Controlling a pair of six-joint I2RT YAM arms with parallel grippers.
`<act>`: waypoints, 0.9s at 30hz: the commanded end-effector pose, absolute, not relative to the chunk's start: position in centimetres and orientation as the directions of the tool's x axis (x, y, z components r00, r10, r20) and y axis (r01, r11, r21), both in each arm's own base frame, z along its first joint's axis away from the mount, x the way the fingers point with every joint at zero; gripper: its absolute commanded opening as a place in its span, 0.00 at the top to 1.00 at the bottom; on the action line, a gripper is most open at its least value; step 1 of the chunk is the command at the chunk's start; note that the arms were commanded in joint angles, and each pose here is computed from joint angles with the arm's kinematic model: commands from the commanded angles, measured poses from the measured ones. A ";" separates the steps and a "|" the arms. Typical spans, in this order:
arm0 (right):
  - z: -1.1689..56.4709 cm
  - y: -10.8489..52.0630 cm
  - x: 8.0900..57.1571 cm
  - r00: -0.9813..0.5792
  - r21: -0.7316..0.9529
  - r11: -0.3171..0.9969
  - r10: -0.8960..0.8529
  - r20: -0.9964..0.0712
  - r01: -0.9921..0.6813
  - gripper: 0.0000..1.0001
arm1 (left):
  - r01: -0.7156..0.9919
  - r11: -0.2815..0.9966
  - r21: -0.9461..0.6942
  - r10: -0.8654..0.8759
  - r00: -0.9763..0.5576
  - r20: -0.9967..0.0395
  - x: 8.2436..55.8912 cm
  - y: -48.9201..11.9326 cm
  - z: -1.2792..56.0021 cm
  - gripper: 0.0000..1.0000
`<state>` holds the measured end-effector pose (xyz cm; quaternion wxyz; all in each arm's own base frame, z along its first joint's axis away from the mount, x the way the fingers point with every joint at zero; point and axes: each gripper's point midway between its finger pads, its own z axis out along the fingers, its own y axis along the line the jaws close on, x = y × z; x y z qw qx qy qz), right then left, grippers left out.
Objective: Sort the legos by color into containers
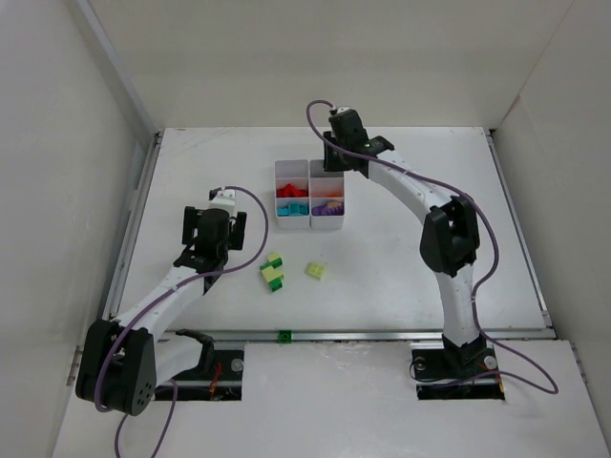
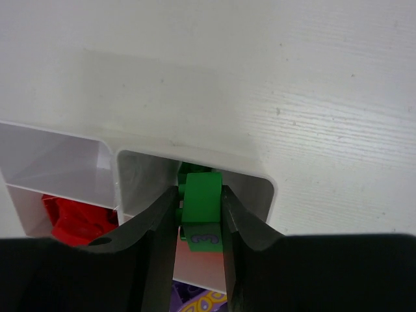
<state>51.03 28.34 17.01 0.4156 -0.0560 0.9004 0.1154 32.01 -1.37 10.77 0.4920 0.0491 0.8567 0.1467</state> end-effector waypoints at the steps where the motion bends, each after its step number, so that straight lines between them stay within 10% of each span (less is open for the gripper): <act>1: 21.0 28.9 51.9 -0.585 0.205 0.959 0.054 -0.809 -0.195 1.00 | -0.083 0.952 0.294 0.219 -0.485 -0.847 31.9 -1.0 11.4 0.00; 5: 19.6 28.6 51.3 -0.611 0.203 0.962 0.051 -0.790 -0.182 0.94 | -0.083 0.952 0.294 0.219 -0.485 -0.847 31.9 -1.0 11.4 0.00; 8: 19.4 28.5 51.1 -0.619 0.199 0.963 0.046 -0.784 -0.180 0.51 | -0.083 0.952 0.294 0.219 -0.485 -0.847 31.9 -1.0 11.4 0.00; 11: 19.4 28.5 51.1 -0.619 0.199 0.963 0.046 -0.784 -0.180 0.32 | -0.083 0.952 0.294 0.219 -0.485 -0.847 31.9 -1.0 11.4 0.00; 27: 27.7 30.4 38.5 -0.449 -0.004 0.888 -0.236 -0.862 -0.460 0.12 | -0.080 0.957 0.279 0.204 -0.499 -0.843 32.0 -1.3 10.7 0.00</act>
